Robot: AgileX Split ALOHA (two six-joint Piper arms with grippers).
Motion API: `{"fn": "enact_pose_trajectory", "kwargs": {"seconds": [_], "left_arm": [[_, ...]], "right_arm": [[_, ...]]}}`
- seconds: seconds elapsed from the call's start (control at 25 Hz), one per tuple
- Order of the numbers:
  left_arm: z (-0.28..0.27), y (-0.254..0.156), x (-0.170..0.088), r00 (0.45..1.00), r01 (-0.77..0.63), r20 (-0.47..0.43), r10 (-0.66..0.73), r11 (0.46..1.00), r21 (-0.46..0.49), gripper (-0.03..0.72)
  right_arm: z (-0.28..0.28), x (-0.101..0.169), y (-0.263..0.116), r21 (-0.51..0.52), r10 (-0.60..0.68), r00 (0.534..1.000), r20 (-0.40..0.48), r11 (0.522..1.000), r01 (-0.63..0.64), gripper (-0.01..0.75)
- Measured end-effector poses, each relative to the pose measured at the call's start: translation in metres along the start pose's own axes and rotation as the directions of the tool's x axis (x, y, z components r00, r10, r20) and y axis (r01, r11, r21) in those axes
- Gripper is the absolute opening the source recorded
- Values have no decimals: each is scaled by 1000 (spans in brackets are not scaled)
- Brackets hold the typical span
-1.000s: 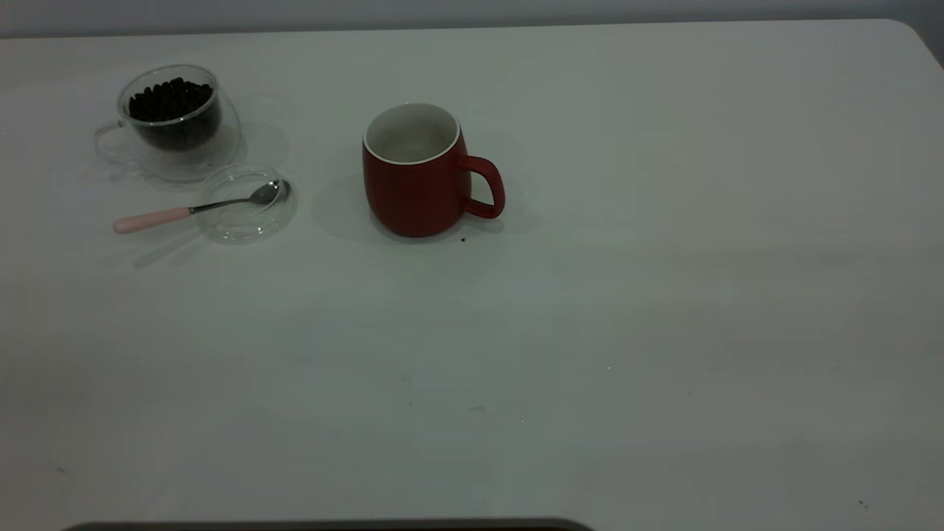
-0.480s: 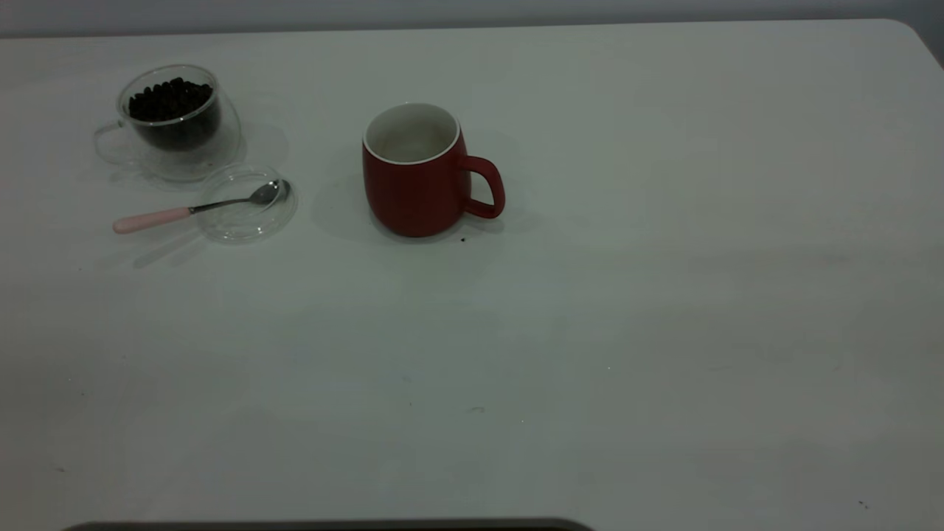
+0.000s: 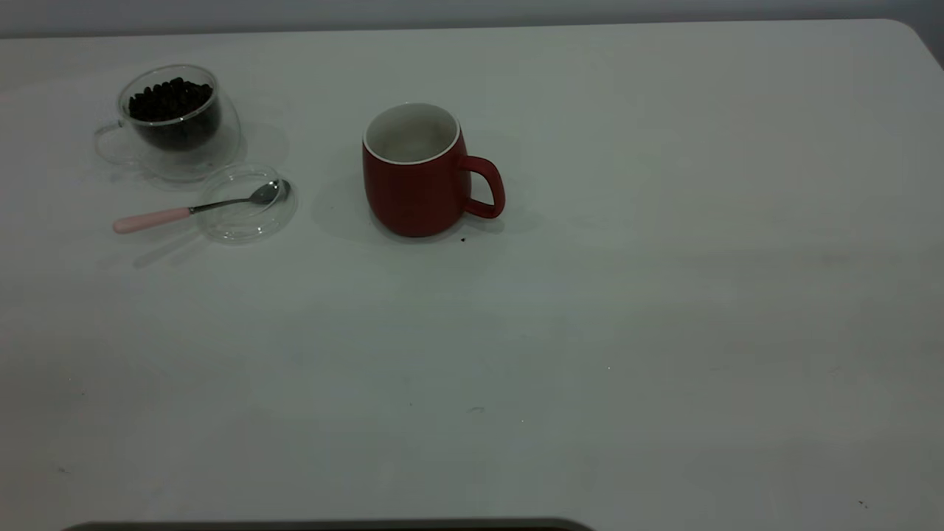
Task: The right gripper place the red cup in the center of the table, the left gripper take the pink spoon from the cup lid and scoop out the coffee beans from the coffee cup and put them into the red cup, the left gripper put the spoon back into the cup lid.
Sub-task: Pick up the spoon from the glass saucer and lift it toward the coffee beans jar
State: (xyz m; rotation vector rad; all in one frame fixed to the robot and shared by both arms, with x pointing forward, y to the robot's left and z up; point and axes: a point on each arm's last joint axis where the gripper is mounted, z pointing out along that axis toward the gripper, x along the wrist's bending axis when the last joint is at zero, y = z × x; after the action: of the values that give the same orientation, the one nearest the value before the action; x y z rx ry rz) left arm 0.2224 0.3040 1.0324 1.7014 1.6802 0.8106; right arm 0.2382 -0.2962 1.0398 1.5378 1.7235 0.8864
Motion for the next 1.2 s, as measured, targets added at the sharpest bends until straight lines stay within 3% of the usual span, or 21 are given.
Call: {"fn": "enact_pose_trajectory", "kwargs": {"seconds": [0.76, 0.96, 1.2], "left_arm": [[1, 4, 0, 999, 50, -1, -50, 999, 17, 577], [6, 53, -2, 992, 129, 7, -130, 991, 38, 549], [55, 127, -14, 965, 227, 122, -231, 973, 44, 546]], "right_arm": [[0, 0, 0, 1, 0, 1000, 0, 1000, 0, 586], [0, 0, 0, 1, 0, 1000, 0, 1000, 0, 586], [0, 0, 0, 1, 0, 1000, 0, 1000, 0, 586]]}}
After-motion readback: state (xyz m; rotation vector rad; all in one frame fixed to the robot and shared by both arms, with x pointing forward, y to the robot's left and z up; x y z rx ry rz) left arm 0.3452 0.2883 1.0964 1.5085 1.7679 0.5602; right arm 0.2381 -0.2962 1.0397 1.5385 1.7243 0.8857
